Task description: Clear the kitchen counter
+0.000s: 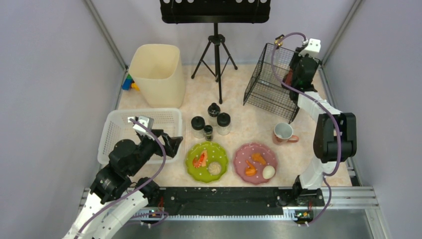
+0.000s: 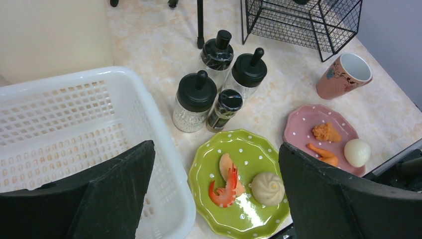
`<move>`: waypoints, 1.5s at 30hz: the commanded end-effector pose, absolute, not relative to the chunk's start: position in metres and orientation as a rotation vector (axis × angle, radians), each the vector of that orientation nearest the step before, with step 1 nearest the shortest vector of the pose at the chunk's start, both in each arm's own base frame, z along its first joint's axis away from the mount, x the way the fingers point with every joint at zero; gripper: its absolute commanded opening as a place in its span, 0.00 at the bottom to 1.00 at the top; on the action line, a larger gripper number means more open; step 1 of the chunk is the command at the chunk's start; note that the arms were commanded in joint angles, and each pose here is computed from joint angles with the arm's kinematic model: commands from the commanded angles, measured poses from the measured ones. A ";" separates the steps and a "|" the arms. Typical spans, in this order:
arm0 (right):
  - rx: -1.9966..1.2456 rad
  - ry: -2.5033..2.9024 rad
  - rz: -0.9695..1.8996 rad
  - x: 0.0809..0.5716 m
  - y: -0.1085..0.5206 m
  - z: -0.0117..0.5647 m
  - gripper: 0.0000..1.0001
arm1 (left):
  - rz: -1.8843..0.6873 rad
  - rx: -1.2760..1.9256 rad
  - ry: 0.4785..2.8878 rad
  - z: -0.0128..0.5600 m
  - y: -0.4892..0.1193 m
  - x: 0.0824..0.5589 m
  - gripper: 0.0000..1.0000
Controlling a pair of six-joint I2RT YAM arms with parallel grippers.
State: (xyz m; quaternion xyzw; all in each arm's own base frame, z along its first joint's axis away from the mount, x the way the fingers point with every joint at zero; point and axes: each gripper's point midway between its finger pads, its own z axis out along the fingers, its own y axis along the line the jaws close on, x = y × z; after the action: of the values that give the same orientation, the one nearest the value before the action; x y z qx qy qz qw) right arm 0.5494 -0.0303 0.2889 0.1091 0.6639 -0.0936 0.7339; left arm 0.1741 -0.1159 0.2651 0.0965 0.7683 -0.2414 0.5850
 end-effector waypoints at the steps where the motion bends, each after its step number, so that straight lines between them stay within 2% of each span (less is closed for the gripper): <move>1: 0.263 1.299 -0.179 0.547 -0.034 0.330 0.00 | -0.569 0.238 1.764 0.271 -0.118 0.176 0.99; 4: 0.242 1.324 -0.206 0.548 -0.035 0.321 0.00 | -0.569 0.238 1.764 0.271 -0.118 0.176 0.99; 5: 0.241 1.333 -0.208 0.549 -0.035 0.318 0.04 | -0.569 0.238 1.764 0.271 -0.118 0.176 0.99; 8: 0.242 1.355 -0.213 0.550 -0.036 0.310 0.31 | -0.568 0.237 1.763 0.272 -0.118 0.175 0.99; 9: 0.242 1.355 -0.213 0.550 -0.036 0.310 0.36 | -0.568 0.237 1.764 0.271 -0.118 0.175 0.98; 15: 0.251 1.352 -0.218 0.547 -0.037 0.314 0.50 | -0.567 0.236 1.763 0.271 -0.117 0.176 0.99; 20: 0.256 1.337 -0.220 0.541 -0.034 0.330 0.70 | -0.570 0.237 1.761 0.272 -0.118 0.175 0.99; 27: 0.274 1.321 -0.329 0.518 -0.039 0.366 0.81 | -0.582 0.244 1.757 0.273 -0.119 0.173 0.98; 34: 0.327 1.297 -0.384 0.475 -0.051 0.398 0.83 | -0.586 0.246 1.758 0.272 -0.120 0.174 0.99; 40: 0.253 1.330 -0.254 0.437 -0.028 0.424 0.82 | -0.588 0.248 1.767 0.270 -0.121 0.174 0.99; 45: 0.104 1.381 -0.013 0.412 0.022 0.427 0.81 | -0.581 0.243 1.770 0.270 -0.120 0.175 0.98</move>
State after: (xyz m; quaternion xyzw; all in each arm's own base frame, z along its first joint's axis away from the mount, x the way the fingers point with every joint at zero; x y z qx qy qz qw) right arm 0.4281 -0.0249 0.4327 0.1092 0.6051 -0.1035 0.7818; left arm 0.1721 -0.1186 0.2652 0.1022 0.7674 -0.2482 0.5823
